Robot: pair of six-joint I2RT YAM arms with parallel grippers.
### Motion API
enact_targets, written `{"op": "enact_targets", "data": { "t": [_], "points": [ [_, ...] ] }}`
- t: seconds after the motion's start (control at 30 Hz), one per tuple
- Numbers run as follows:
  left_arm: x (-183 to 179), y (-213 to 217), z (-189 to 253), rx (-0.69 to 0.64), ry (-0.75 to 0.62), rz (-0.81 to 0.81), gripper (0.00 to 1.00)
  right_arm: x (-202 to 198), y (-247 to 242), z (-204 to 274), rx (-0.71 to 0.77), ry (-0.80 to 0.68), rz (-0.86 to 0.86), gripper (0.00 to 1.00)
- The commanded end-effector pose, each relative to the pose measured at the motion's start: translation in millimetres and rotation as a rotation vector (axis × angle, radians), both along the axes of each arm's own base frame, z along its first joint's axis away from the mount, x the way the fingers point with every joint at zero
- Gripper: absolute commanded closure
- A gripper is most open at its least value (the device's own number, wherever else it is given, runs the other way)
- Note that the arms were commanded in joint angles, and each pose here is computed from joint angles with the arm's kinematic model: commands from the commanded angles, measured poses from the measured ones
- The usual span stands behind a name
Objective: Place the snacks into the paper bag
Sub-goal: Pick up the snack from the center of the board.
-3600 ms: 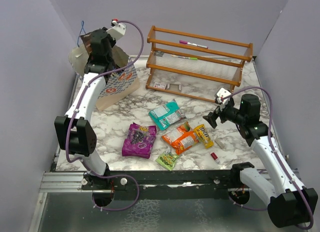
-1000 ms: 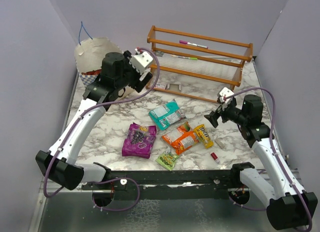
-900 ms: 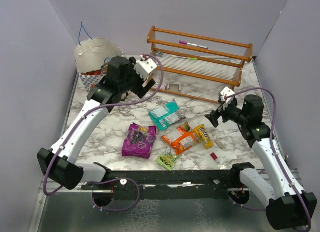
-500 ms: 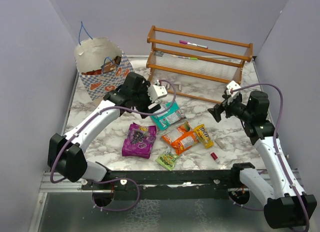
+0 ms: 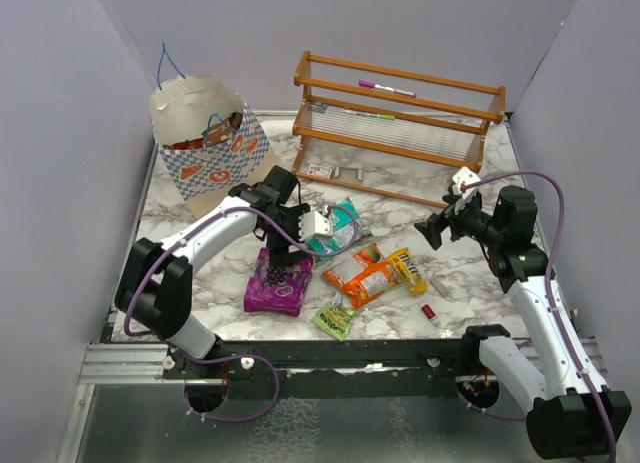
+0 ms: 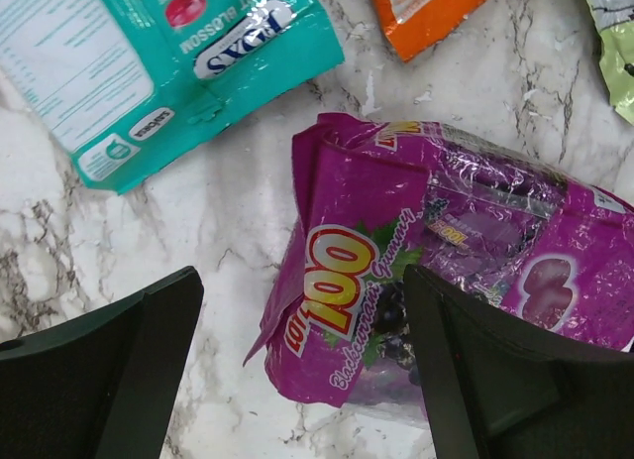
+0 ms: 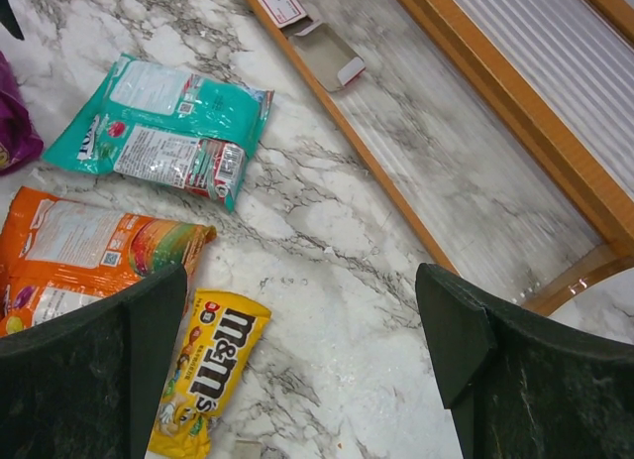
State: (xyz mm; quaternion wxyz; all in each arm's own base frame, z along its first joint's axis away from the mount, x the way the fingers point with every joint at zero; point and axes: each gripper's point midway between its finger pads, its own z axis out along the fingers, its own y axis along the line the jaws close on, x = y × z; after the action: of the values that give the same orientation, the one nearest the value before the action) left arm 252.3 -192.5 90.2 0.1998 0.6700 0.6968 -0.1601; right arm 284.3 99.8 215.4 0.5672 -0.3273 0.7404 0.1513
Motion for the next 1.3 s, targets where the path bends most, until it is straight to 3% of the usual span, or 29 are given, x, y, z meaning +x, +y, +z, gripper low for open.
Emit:
{"op": "enact_targets", "data": {
  "t": [0.0,0.2,0.4,0.53,0.67,0.87,1.27],
  "points": [
    [-13,-6,-3,-0.003,0.082,-0.154,0.15,-2,1,-1,0.0,-0.018,0.02,0.01],
    [-13,-13,-17,0.023,0.214,-0.183,0.16,-3,1,-3,-0.003,-0.018,0.023,0.01],
    [-20,-21,-10,0.003,0.322,-0.201,0.26,-4,2,-3,-0.004,-0.018,0.03,0.01],
    [0,-42,13,-0.103,0.267,-0.115,0.26,-5,3,-2,-0.002,-0.023,0.037,0.01],
    [38,-64,25,-0.198,0.166,0.084,0.23,-6,3,-1,-0.001,-0.026,0.039,0.01],
    [94,-69,22,-0.166,0.111,0.355,0.22,-7,2,-1,-0.002,-0.031,0.036,0.01],
    [117,-59,-30,-0.052,0.234,0.344,0.19,-7,0,0,-0.007,-0.041,0.029,0.0]
  ]
}}
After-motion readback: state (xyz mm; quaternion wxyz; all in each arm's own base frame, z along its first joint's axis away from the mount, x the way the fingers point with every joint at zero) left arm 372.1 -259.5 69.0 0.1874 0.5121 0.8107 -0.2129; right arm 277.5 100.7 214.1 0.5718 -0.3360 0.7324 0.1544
